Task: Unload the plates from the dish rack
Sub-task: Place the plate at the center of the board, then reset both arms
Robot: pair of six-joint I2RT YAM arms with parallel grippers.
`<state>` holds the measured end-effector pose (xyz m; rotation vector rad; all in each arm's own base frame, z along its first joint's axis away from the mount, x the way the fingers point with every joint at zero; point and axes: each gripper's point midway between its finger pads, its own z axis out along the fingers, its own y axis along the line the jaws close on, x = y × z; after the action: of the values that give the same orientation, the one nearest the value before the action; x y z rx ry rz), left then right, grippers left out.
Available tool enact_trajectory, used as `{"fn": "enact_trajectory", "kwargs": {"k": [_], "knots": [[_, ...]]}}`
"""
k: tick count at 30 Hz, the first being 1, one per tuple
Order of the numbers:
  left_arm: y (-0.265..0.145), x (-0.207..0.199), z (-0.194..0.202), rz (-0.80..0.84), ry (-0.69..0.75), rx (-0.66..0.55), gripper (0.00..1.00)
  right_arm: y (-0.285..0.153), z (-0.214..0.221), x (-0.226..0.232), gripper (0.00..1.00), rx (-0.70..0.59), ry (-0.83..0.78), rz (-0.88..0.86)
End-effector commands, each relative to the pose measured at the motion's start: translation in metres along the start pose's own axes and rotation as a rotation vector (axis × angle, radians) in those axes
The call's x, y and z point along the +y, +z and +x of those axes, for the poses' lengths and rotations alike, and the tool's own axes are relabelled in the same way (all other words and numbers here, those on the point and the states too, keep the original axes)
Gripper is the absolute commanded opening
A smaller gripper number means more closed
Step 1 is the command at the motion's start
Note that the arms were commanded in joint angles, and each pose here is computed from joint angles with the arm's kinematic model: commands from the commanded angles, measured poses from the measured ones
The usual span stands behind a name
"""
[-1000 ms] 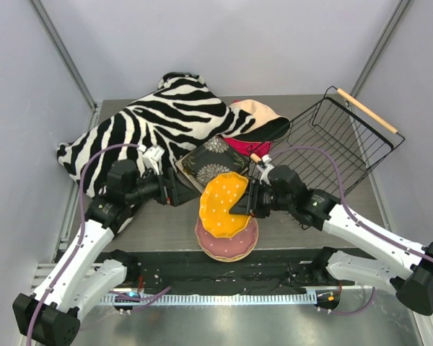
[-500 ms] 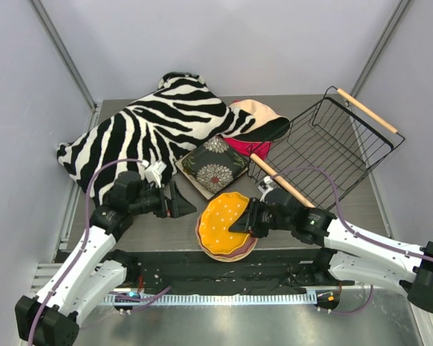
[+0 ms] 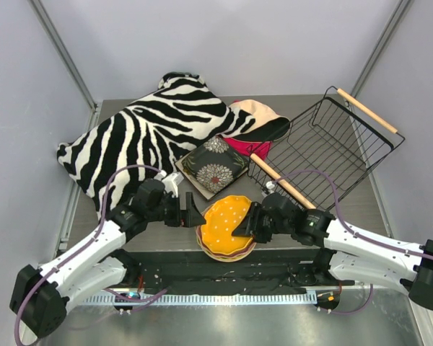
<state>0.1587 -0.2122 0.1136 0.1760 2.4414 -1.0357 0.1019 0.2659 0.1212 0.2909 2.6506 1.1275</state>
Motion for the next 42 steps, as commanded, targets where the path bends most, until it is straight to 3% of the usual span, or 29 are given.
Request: {"fn": "enact_trajectory", "kwargs": {"k": [1,5,18,32,36,42], "knots": [[0.014,-0.003,-0.018,-0.012,0.053,-0.082,0.90,-0.006,-0.004,0.008,0.45,-0.023,-0.037,0.003],[0.025,-0.003,-0.022,-0.021,0.074,-0.079,0.90,-0.006,-0.002,0.002,0.47,-0.018,-0.029,0.025],[0.044,0.007,-0.013,-0.047,0.096,-0.025,0.88,-0.026,0.001,-0.013,0.72,-0.013,-0.057,0.129],[0.035,0.012,-0.015,-0.090,0.120,-0.033,0.87,-0.053,-0.013,-0.040,0.74,-0.097,-0.096,0.301],[0.015,0.018,-0.034,-0.189,0.143,-0.113,1.00,-0.073,-0.028,-0.028,0.74,-0.153,-0.164,0.317],[-0.050,0.006,-0.085,-0.298,0.165,-0.353,1.00,-0.087,-0.037,0.033,0.76,-0.153,-0.362,0.126]]}}
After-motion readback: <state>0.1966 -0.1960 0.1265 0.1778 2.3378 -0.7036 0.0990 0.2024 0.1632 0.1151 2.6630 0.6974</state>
